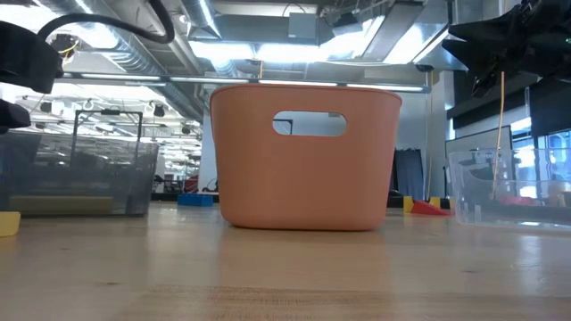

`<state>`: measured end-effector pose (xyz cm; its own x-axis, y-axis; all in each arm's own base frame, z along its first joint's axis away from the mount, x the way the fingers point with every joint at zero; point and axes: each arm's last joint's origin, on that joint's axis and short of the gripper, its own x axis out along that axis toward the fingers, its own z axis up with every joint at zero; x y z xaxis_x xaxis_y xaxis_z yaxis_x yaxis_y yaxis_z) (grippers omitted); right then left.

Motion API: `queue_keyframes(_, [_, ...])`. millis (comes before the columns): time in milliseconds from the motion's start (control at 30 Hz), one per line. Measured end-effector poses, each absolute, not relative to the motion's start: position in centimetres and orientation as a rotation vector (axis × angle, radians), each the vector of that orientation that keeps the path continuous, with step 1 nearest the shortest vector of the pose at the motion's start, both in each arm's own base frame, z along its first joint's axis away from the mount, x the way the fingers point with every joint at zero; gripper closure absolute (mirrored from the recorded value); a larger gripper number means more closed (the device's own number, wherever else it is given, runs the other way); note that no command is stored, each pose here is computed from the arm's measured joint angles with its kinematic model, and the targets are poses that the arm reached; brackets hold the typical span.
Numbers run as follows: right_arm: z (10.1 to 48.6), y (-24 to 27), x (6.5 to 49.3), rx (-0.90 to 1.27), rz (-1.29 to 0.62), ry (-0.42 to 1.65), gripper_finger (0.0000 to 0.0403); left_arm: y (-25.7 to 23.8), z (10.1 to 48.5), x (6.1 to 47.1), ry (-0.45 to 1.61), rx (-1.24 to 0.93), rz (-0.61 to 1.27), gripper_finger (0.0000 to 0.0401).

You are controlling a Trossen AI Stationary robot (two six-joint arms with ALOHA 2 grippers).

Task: Sort & place blocks by color
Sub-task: Put the bottom yellow block into the black bin

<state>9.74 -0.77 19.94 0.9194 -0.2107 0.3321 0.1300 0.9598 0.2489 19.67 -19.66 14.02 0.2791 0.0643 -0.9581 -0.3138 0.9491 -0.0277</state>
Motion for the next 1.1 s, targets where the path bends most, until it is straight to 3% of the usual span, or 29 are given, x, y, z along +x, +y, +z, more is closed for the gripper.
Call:
queue_keyframes(133, [19.9,-0.8,9.7,0.225,-0.177,-0.365,0.0279,-19.5,14.0,19.5,1.279,-0.201,0.271,0.0286])
queue_keyframes(467, [19.9,-0.8,9.7,0.224,-0.177,-0.364,0.0279,-18.1,16.9,18.2,1.256,-0.196,0.282,0.0288])
queue_keyframes(767, [20.0,-0.8,9.7,0.224,-0.177,-0.365,0.0279,-14.5,23.8,17.2,0.922,-0.182,0.226,0.0288])
queue_keyframes(967, [19.9,-0.8,9.7,0.224,-0.178,-0.365,0.0279,-10.7,27.0,17.1,0.695,0.013,0.322,0.0288])
queue_keyframes(1100, [19.9,-0.8,9.7,0.226,-0.177,-0.364,0.0279,-8.6,28.1,16.2,0.633,0.033,0.39,0.0288])
